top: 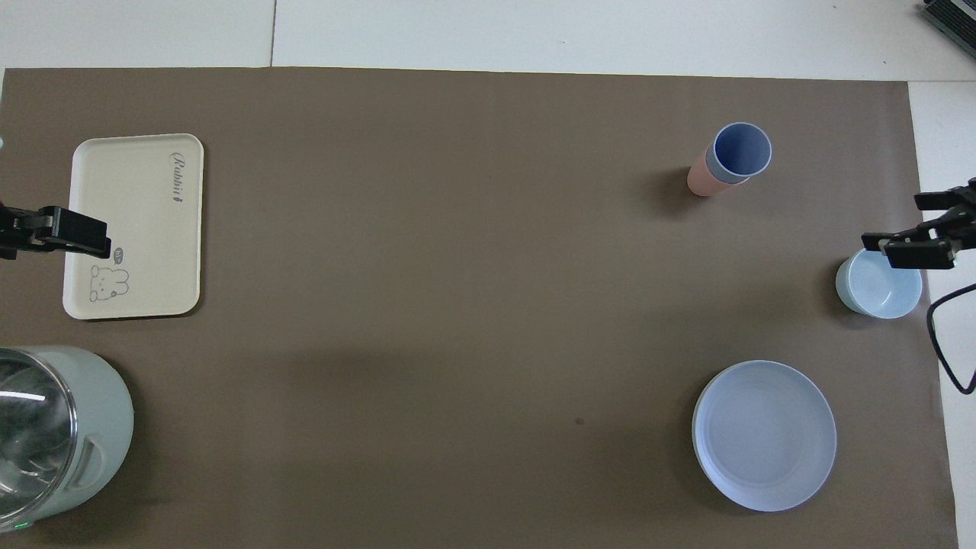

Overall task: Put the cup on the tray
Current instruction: 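Reach the right gripper to the blue-and-pink cup and grasp its rim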

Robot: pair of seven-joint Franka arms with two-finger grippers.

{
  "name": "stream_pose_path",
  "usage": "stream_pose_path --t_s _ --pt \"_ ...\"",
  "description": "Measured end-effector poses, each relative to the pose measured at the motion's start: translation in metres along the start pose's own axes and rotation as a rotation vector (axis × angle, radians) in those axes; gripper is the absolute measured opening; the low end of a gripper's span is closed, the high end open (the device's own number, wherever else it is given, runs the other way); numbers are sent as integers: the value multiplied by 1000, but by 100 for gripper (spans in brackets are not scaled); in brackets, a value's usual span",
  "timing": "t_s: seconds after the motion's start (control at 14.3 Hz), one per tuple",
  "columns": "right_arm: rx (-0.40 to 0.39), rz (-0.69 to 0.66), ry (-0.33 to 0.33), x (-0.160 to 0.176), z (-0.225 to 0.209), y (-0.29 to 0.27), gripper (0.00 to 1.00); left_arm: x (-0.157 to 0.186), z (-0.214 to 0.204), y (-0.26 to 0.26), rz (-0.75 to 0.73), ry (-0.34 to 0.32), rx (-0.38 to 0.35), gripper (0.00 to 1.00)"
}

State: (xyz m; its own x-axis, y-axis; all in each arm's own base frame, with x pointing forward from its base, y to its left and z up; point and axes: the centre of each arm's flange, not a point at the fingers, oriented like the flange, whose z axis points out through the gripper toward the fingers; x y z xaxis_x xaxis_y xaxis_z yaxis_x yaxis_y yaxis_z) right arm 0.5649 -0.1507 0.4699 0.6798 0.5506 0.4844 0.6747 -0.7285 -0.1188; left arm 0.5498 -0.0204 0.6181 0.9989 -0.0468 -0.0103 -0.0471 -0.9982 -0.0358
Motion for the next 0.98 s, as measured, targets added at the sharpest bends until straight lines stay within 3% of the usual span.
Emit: stream_pose_path --t_s 0.63,0.98 --pt "120 -84 368 -48 158 43 100 -1 6 1 1 5 1 100" --pt "132 -131 440 -38 186 38 100 -2 7 2 2 14 2 100"
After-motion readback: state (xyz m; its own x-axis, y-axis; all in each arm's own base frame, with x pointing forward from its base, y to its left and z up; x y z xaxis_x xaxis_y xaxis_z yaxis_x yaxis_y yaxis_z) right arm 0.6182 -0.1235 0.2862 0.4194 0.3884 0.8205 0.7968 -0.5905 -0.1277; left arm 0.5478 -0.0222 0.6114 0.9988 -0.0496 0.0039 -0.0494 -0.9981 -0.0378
